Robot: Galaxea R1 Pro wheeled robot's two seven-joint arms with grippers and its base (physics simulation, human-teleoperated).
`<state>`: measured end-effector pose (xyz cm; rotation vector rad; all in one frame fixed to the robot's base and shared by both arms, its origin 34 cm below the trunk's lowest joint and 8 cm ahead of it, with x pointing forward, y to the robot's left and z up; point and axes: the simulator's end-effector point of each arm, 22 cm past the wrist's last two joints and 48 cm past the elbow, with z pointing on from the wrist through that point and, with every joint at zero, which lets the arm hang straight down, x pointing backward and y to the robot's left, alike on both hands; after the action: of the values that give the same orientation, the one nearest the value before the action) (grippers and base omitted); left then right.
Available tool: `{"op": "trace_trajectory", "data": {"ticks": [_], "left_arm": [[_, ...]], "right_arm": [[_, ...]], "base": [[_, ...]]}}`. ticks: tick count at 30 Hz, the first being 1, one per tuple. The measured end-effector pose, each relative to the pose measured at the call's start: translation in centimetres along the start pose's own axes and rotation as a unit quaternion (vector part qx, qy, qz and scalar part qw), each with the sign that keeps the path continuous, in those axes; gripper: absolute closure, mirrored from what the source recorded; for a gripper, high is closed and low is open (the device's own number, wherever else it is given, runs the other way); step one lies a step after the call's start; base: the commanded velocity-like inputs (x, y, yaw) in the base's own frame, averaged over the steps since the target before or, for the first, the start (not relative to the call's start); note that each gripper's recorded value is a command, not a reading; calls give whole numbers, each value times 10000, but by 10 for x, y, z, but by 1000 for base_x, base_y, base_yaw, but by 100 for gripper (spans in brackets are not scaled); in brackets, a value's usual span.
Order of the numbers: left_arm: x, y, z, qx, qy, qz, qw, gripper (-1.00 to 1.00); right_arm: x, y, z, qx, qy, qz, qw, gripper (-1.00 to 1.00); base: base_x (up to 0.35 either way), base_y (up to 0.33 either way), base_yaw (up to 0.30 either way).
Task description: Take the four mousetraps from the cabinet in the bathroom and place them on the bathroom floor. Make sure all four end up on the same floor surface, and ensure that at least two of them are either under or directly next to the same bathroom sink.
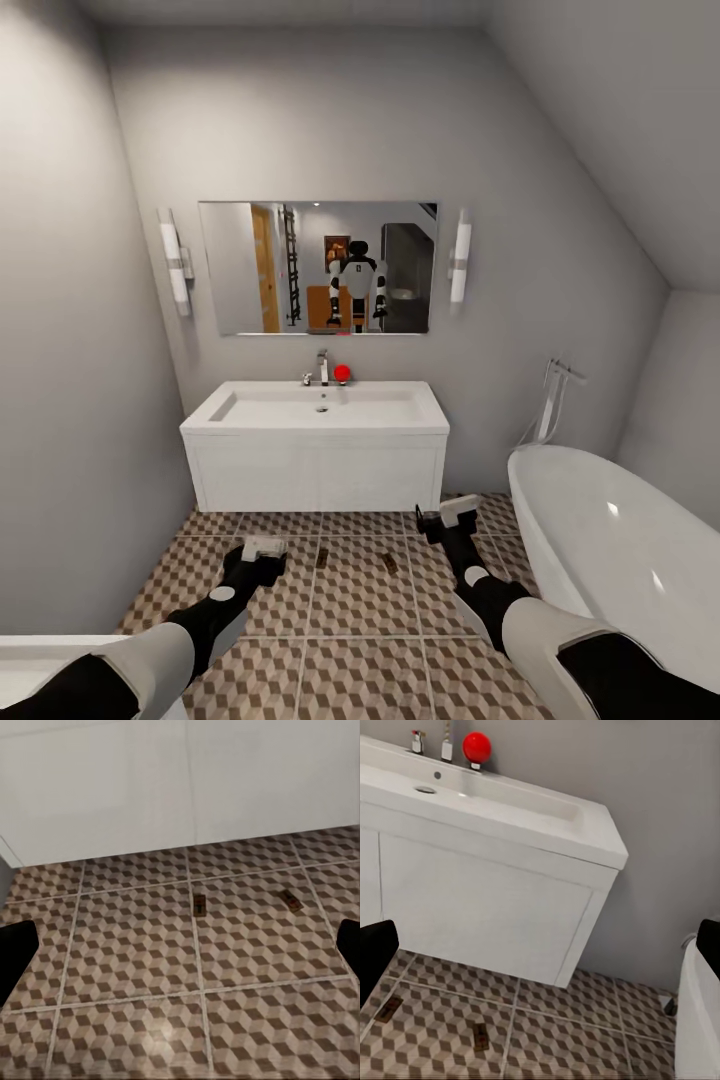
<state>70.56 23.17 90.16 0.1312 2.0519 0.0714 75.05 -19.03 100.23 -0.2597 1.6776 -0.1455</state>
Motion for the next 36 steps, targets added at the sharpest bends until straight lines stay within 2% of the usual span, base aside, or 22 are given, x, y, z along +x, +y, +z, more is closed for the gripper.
{"op": "trace_trajectory", "data": {"ticks": [6,7,13,14,23,32,36], "left_arm": [[43,13,-8,-168,469,67,9987,-100],[55,23,-11,-250,589,81,9979,-100],[90,38,-22,-354,841,131,9957,-100],[111,40,-29,-364,985,135,9944,-100],[171,35,-55,-328,1398,155,9895,-100],[211,35,-75,-319,1684,178,9850,-100],[222,35,-81,-323,1769,182,9835,-100]], "right_arm": [[31,9,-16,-60,234,16,9997,-100],[50,14,-26,-95,383,25,9992,-100],[89,26,-51,-175,686,42,9975,-100],[103,29,-61,-194,802,54,9966,-100],[142,41,-89,-264,1135,70,9932,-100],[171,50,-113,-332,1419,77,9893,-100],[190,50,-122,-300,1804,74,9831,-100]], "base": [[0,0,0],[0,0,0],[0,0,0],[0,0,0],[0,0,0],[0,0,0],[0,0,0]]}}
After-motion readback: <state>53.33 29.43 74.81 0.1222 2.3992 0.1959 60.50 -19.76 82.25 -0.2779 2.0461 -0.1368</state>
